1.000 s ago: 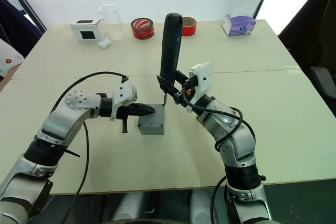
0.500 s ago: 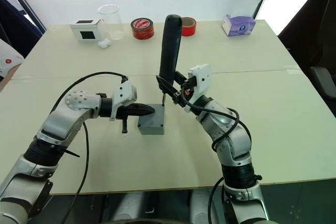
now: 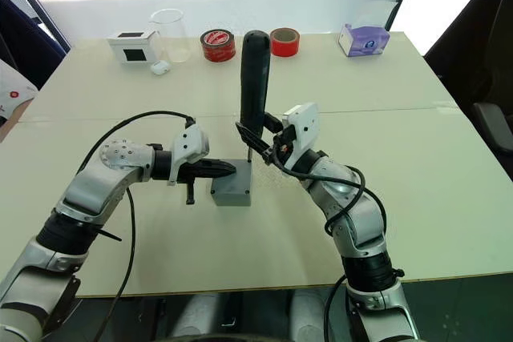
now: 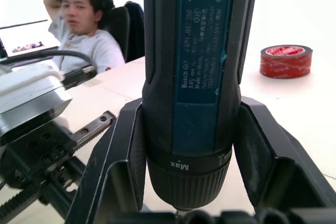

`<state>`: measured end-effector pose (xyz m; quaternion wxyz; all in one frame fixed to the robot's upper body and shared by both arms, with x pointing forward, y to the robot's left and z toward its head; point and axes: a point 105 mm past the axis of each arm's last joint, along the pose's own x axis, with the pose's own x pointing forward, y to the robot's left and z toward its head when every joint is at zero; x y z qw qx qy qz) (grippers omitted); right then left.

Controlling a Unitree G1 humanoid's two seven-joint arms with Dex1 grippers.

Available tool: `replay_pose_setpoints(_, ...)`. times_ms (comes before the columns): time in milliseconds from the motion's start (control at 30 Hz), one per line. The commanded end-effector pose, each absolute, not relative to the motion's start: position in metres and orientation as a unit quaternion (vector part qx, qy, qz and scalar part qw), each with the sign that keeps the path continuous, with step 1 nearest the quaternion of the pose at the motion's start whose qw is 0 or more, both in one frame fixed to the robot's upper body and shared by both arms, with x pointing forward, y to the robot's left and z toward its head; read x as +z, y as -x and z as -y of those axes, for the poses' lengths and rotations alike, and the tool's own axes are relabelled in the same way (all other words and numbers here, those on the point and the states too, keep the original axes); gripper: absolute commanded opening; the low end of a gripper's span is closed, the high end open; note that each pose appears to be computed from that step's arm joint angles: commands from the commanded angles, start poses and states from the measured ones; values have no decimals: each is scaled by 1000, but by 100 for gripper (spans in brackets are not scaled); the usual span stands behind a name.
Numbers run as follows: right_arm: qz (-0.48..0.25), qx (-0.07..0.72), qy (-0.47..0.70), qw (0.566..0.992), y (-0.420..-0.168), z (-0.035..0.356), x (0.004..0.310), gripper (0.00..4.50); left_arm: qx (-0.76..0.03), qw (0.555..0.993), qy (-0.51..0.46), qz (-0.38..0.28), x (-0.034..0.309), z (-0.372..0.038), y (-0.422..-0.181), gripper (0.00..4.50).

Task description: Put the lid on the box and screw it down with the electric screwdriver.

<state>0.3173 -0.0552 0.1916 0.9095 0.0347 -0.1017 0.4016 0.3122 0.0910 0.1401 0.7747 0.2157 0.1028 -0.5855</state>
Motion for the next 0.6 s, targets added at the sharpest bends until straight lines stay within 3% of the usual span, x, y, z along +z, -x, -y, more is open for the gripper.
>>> replay_pose_setpoints(33,42,386,-11,921,-324,62,155,175,-576,774,-217,-151,120,-102,-310,0)
replay_pose_setpoints(200,-6,388,15,922,-326,56,131,175,-573,775,-215,-158,117,-105,-308,0)
replay_pose_setpoints(600,-56,375,-10,925,-326,56,107,175,-574,773,-214,-166,113,-104,-305,0)
